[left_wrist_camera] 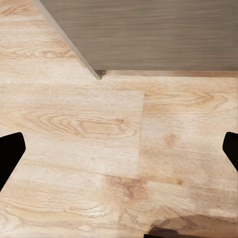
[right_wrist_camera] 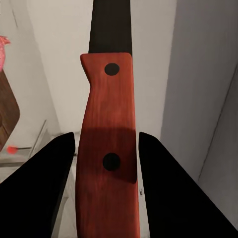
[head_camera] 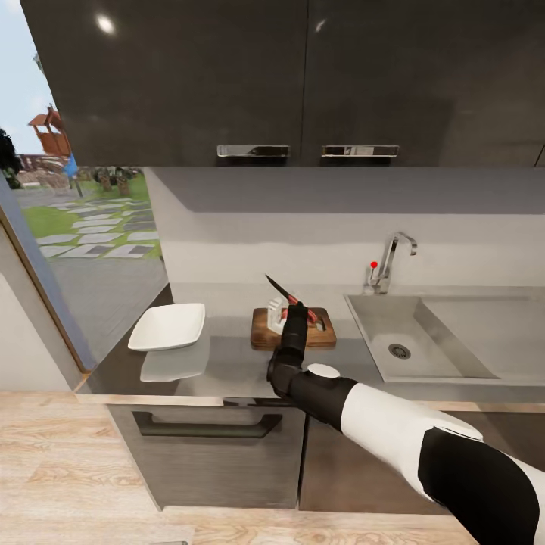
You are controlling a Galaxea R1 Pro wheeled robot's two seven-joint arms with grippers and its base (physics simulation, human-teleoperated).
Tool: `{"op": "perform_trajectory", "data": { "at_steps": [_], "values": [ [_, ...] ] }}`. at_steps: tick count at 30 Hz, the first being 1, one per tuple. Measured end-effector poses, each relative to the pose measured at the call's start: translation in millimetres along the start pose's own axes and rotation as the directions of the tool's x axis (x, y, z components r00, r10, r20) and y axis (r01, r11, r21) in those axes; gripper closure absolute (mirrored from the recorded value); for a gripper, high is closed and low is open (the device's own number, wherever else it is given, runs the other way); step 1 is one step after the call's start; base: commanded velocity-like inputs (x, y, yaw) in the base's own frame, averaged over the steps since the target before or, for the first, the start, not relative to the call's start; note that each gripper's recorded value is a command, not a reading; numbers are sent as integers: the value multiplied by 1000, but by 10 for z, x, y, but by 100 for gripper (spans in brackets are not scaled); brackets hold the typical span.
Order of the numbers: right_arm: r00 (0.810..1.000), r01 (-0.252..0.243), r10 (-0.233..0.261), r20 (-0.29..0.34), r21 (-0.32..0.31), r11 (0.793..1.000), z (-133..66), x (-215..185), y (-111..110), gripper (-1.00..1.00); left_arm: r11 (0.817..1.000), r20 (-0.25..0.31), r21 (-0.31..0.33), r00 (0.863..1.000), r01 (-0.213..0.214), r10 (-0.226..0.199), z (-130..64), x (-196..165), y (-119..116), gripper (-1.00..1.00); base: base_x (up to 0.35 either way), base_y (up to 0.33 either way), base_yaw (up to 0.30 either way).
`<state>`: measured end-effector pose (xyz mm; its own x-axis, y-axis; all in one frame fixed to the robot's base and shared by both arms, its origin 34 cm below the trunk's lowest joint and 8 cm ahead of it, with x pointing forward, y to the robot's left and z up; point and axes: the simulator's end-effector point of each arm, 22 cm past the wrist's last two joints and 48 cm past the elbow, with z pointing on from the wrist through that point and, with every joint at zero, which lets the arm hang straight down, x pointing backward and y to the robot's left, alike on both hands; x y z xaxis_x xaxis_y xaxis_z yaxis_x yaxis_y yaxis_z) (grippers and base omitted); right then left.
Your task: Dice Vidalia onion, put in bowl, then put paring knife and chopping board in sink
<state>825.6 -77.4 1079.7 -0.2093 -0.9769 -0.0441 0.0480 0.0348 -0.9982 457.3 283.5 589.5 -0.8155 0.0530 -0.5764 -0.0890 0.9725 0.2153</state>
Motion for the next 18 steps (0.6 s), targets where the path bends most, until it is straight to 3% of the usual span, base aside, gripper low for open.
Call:
{"op": "perform_trajectory", "data": {
  "at_steps": [13, 18],
  "values": [
    [1000, 11, -11, -8, 0, 1000, -12, 2, 12, 100, 1000, 0, -1, 1000, 1, -1, 0, 1, 10, -100, 173, -180, 0],
    [999, 24, -24, -22, -3, 1000, 12, 57, 47, 100, 1000, -1, -2, 1000, 1, -1, 1, 2, 11, -100, 66, -68, 0]
  ]
}}
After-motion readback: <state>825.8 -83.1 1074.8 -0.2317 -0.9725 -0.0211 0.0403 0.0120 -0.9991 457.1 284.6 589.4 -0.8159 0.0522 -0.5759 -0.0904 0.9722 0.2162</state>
